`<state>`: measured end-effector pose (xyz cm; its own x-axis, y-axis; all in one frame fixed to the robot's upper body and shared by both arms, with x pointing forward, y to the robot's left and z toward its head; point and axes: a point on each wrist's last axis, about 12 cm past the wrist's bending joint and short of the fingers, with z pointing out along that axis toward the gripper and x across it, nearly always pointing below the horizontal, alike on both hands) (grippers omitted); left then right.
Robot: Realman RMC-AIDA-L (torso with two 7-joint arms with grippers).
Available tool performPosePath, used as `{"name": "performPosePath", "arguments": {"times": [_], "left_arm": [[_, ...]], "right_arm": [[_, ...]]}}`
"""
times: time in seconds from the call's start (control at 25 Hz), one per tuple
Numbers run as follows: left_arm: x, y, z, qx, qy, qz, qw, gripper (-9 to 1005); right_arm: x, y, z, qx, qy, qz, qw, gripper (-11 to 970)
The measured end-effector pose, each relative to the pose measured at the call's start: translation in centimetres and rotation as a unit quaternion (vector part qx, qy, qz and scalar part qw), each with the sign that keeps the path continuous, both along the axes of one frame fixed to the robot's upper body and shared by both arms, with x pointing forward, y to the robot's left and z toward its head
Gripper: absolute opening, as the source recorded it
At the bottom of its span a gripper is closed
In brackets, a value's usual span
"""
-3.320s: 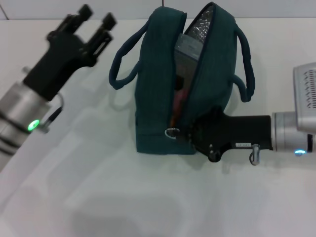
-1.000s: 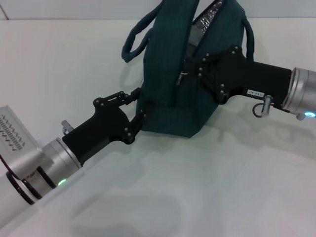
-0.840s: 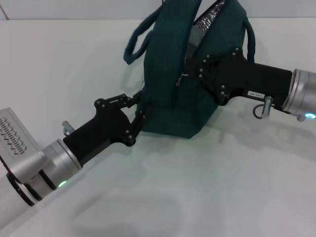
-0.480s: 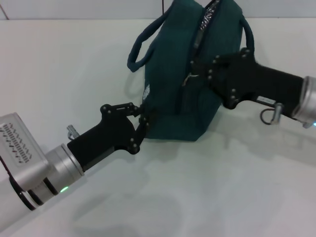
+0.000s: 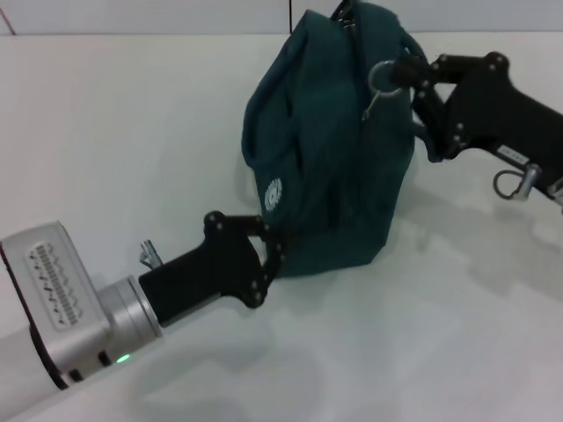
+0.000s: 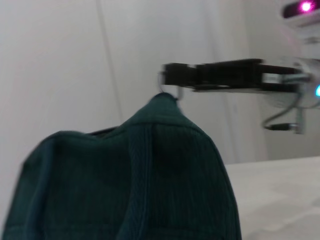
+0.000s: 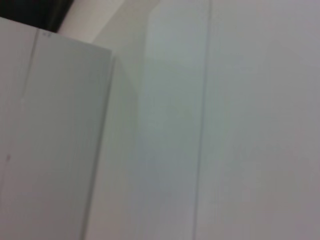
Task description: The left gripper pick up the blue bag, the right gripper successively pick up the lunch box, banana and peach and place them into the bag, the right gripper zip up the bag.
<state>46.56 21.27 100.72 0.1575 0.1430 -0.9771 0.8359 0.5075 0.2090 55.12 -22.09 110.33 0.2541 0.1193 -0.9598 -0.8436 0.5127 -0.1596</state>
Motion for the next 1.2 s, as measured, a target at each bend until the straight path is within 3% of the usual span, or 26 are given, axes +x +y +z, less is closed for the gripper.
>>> {"name": "performPosePath", "arguments": {"times": [0.32,0.56,1.0,1.2], "left_arm": [[-0.5,-0.2,-0.1,0.019,-0.031,-0.016,0.999,74],[-0.3,-0.4,0.7,-0.013,-0.043,-0.016,0.999,72],[1.5,-1.9,3.1,-0.114,0.011,-0.049,0.992,443],[2.3,-2.2,3.6,-0.14,0.027,-0.038,0.989,541]], "right_arm": [[-0.5,-0.7,0.0,0.014,-0.038,-0.023,0.999,18],[-0.8,-0.2,-0.1,0.002,-0.056,-0.012,0.998,17],[-1.0,0.0,-0.1,-0.005,-0.07,-0.005,0.998,15],[-1.0,0.0,-0.1,-0.007,-0.071,-0.004,0.997,15]]}}
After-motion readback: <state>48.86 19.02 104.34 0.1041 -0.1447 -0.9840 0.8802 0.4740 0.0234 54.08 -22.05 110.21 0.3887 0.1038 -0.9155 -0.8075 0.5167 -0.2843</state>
